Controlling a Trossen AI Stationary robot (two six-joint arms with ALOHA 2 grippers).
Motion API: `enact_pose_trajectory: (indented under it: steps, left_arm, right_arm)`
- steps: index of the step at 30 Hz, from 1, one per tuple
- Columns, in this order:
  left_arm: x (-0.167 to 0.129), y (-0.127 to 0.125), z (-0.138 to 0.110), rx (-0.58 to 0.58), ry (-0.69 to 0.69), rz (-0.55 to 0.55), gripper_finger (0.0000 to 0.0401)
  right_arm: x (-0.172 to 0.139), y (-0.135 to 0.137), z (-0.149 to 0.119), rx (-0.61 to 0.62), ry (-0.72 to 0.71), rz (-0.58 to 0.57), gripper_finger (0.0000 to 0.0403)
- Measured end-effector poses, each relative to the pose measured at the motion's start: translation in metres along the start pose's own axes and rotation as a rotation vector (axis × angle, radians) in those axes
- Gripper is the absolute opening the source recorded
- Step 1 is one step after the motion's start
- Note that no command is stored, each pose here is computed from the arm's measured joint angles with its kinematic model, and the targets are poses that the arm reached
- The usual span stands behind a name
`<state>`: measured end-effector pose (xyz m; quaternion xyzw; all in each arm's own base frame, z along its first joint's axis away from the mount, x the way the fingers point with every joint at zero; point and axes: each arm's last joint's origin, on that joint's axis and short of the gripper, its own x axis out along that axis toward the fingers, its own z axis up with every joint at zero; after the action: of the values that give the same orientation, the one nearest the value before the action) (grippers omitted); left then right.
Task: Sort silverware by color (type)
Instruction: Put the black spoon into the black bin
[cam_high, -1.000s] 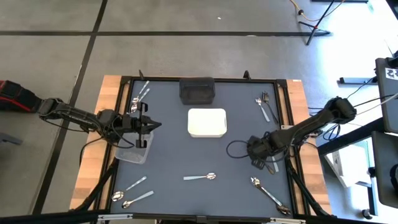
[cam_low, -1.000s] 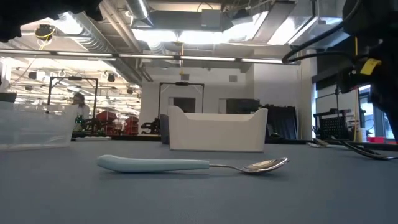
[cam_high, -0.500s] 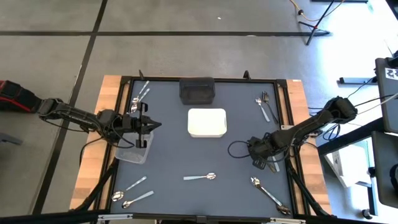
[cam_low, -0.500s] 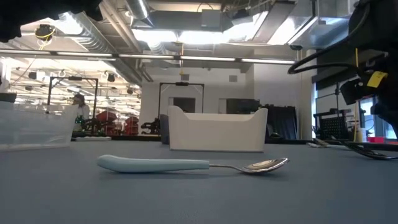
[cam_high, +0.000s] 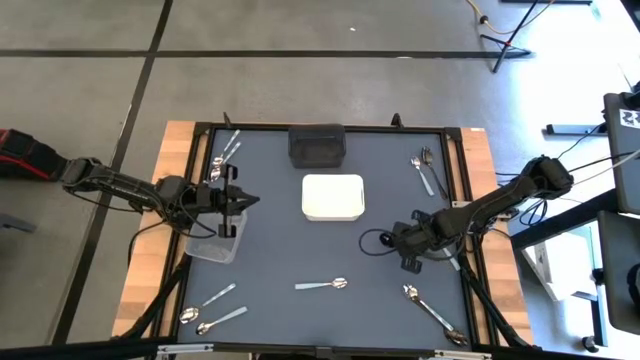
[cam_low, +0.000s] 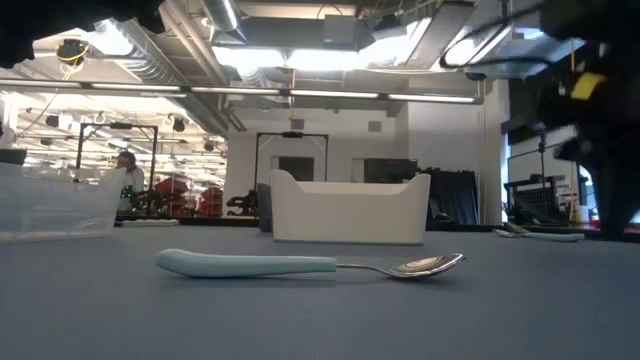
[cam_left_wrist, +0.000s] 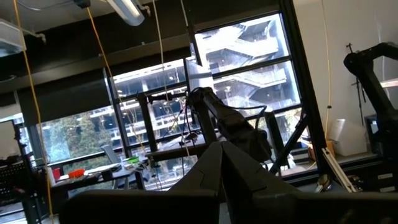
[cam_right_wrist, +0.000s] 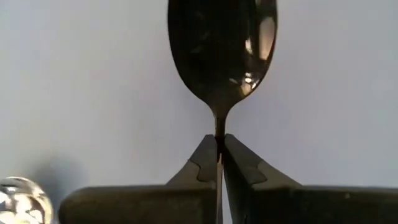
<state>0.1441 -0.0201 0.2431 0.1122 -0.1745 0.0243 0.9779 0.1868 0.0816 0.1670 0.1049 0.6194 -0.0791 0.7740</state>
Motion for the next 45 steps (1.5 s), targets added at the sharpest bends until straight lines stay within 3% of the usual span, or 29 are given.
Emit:
enact_pose_trajectory:
  steps: [9,18,27,37,45]
  left_arm:
    - [0.0,0.0,0.001,-0.001,-0.005,0.005,0.0002]
    - [0.0,0.0,0.0,0.0,-0.001,0.004,0.0002]
    - [0.0,0.0,-0.001,0.002,0.006,0.002,0.0002]
    - [0.0,0.0,-0.001,0.002,0.006,0.002,0.0002]
    - [0.0,0.0,-0.002,-0.027,0.016,-0.001,0.0002]
  right_arm:
    - [-0.041,0.017,0.036,-0.185,-0.242,-0.056,0.0002]
    - [-0.065,0.0,0.077,-0.289,-0.439,-0.157,0.0002]
    - [-0.076,-0.038,0.12,-0.323,-0.67,-0.233,0.0002]
    - [-0.1,-0.107,0.159,-0.328,-0.977,-0.311,0.0002]
    - [-0.081,-0.156,0.188,-0.294,-1.131,-0.3,0.0001]
